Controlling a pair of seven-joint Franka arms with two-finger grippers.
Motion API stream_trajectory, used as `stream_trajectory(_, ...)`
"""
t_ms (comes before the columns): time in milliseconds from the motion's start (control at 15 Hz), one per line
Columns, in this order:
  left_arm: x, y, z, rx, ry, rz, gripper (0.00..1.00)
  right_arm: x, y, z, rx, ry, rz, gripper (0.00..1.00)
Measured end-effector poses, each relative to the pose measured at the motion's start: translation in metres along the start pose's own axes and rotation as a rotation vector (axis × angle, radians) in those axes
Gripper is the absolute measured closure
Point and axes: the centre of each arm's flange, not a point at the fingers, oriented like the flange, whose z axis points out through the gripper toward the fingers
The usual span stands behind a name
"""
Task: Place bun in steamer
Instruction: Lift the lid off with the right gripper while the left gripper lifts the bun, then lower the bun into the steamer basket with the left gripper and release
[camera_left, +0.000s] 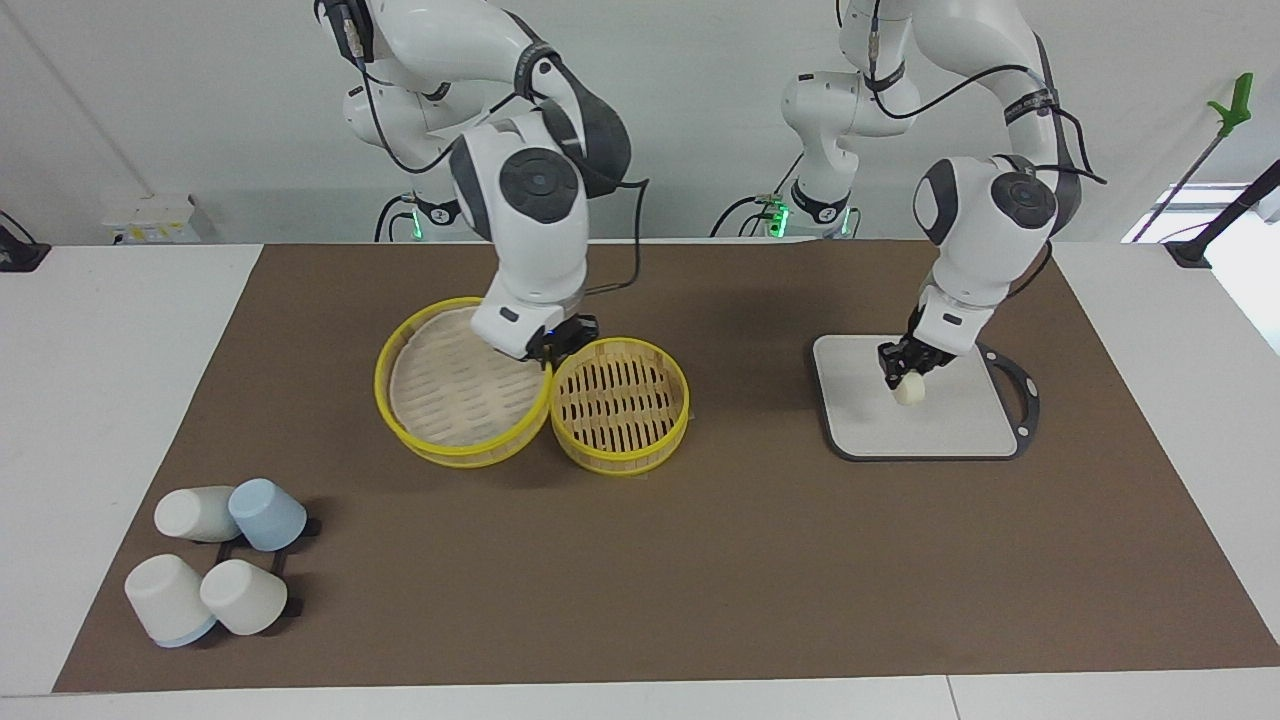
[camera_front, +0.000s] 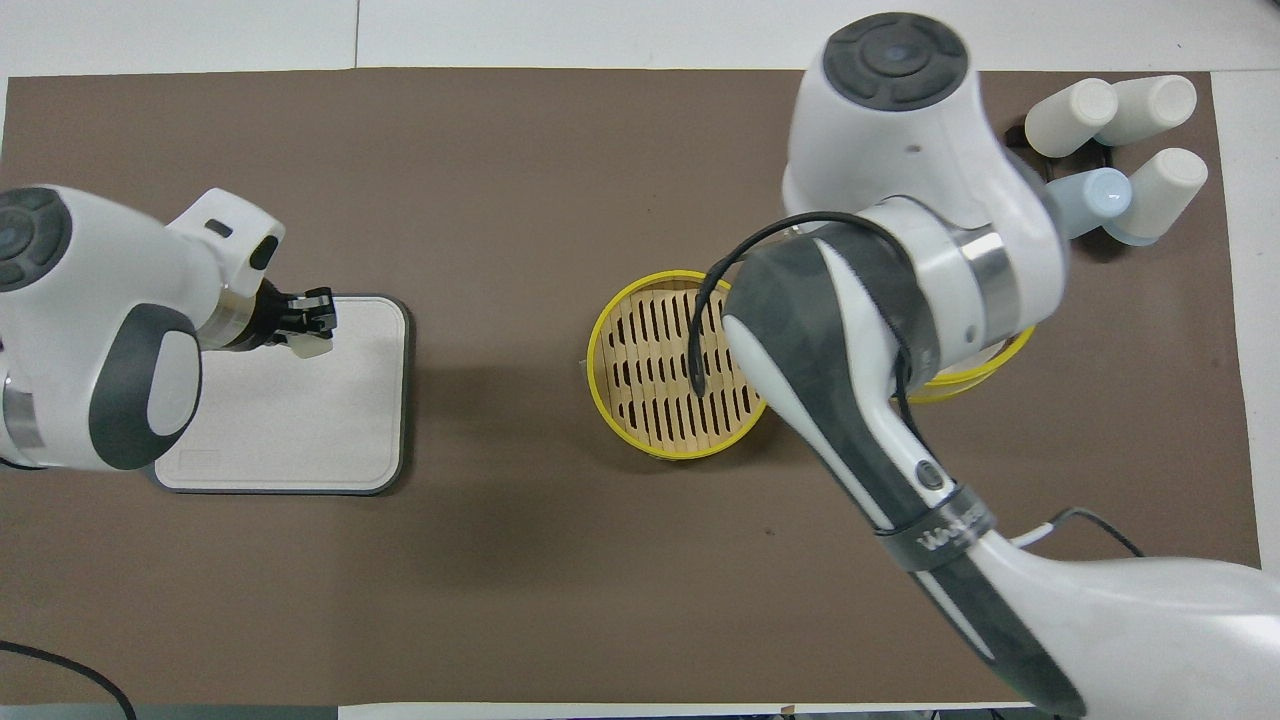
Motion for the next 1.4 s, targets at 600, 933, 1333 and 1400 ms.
stream_trajectory(600,-0.127,0.255,-0.007,-0.073,0.060,-0.044,0.66,-0.025,0.152,0.019,0.064,-0.097,-0.114,0.91)
stream_trajectory(933,-0.154,0.307,0.088,-0.048,0.085,0.005,0.66,-0.028,0.147,0.021,0.066,-0.102,-0.130,0.91)
stream_trajectory(1333,-0.152,0.314,0.121,-0.017,0.138,0.060,0.63,-0.028,0.146,0.021,0.066,-0.104,-0.132,0.91)
stream_trajectory(1400,-0.152,0.314,0.121,-0.016,0.139,0.061,0.56,-0.028,0.146,0.021,0.066,-0.104,-0.133,0.91)
